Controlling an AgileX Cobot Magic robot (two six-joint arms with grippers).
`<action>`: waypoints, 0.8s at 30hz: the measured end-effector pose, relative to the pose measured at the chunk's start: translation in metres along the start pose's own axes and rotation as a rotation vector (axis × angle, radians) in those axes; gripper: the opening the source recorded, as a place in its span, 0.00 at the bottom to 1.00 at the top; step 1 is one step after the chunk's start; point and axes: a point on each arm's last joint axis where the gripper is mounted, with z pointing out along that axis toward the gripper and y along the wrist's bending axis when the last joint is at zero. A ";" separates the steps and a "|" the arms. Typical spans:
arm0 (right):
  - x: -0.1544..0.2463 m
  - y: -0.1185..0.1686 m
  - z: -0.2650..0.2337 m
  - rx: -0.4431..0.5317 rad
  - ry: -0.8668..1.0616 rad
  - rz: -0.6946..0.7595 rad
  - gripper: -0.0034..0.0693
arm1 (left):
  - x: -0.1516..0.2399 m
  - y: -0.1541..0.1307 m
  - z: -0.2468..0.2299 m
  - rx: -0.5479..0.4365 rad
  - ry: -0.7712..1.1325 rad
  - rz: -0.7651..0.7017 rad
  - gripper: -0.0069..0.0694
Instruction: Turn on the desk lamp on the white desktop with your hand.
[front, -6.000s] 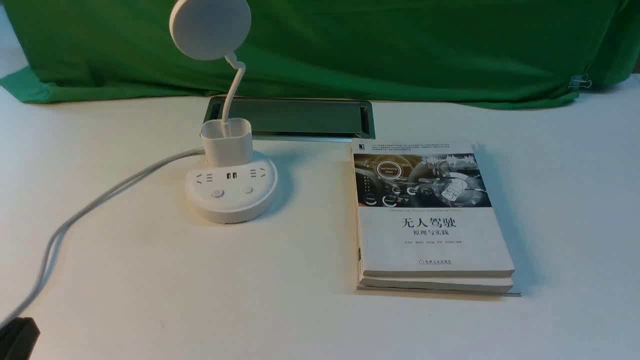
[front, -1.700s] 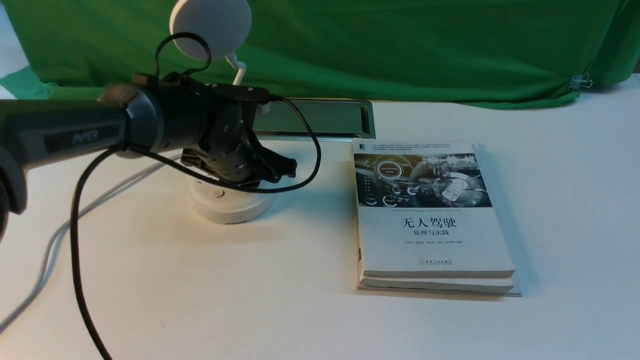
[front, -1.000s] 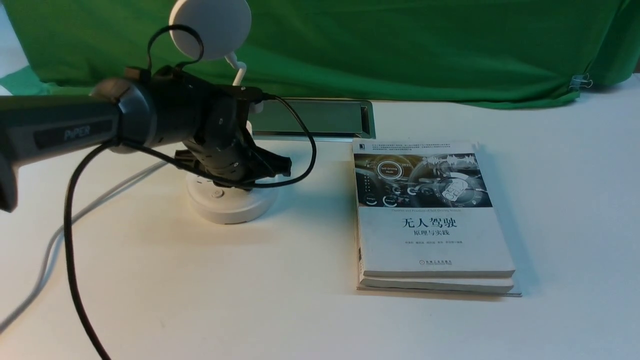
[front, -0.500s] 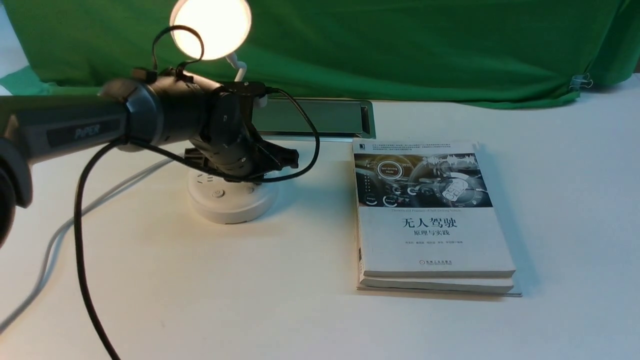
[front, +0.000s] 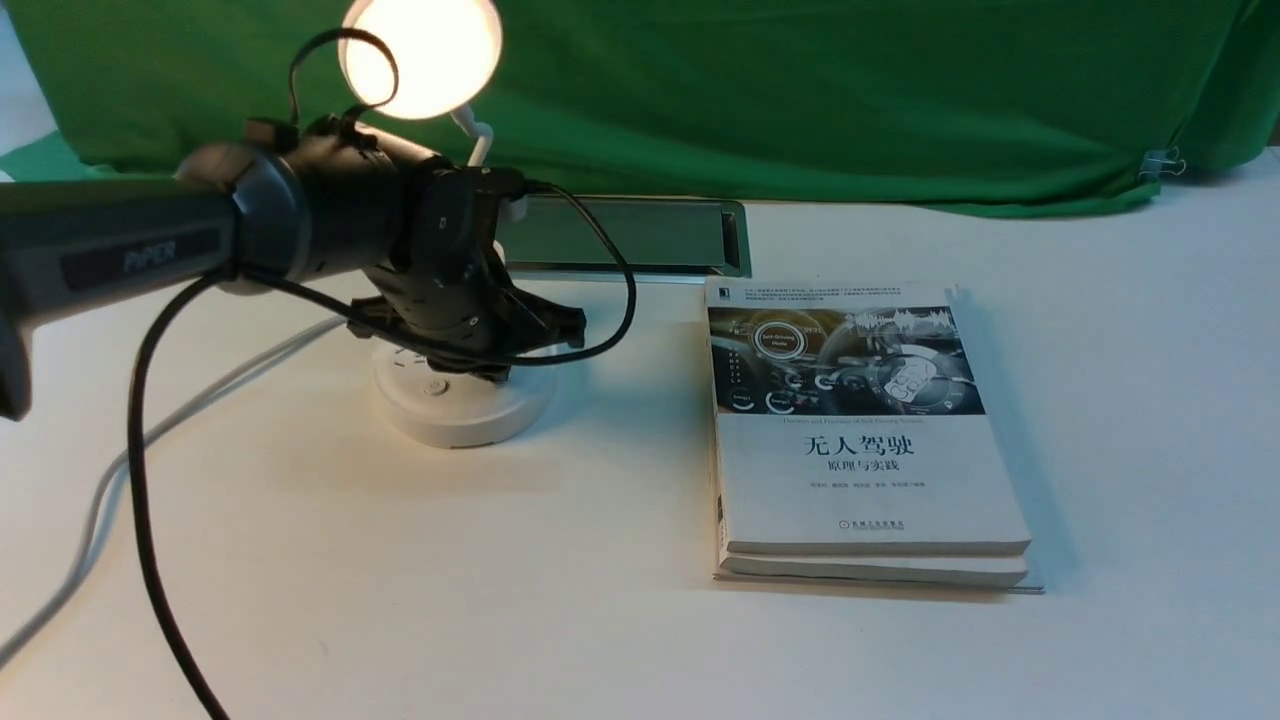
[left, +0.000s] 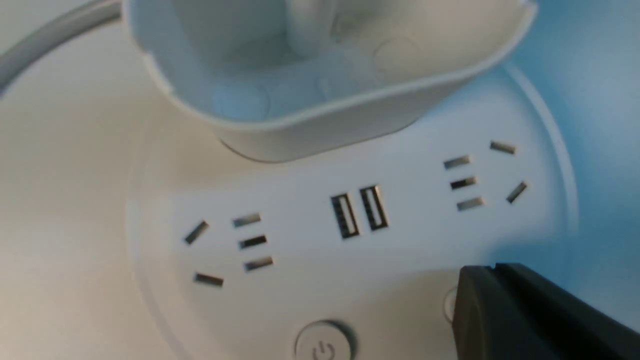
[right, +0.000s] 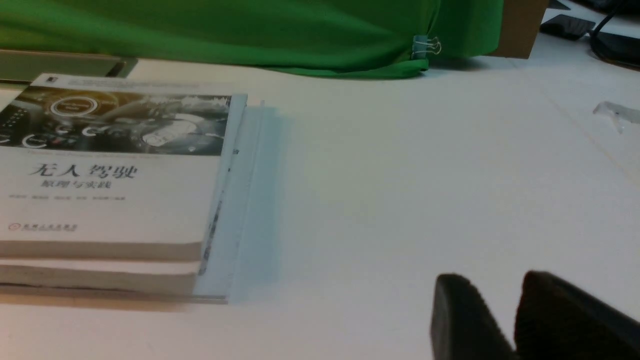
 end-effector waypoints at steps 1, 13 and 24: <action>0.000 0.000 0.000 0.000 0.000 0.000 0.37 | 0.000 0.000 0.000 -0.003 0.003 0.003 0.12; 0.000 0.000 0.000 0.000 0.000 0.000 0.37 | 0.013 -0.005 -0.010 0.029 0.116 0.050 0.12; 0.000 0.000 0.000 0.000 0.000 0.000 0.37 | 0.088 -0.016 -0.137 0.361 -0.067 0.110 0.12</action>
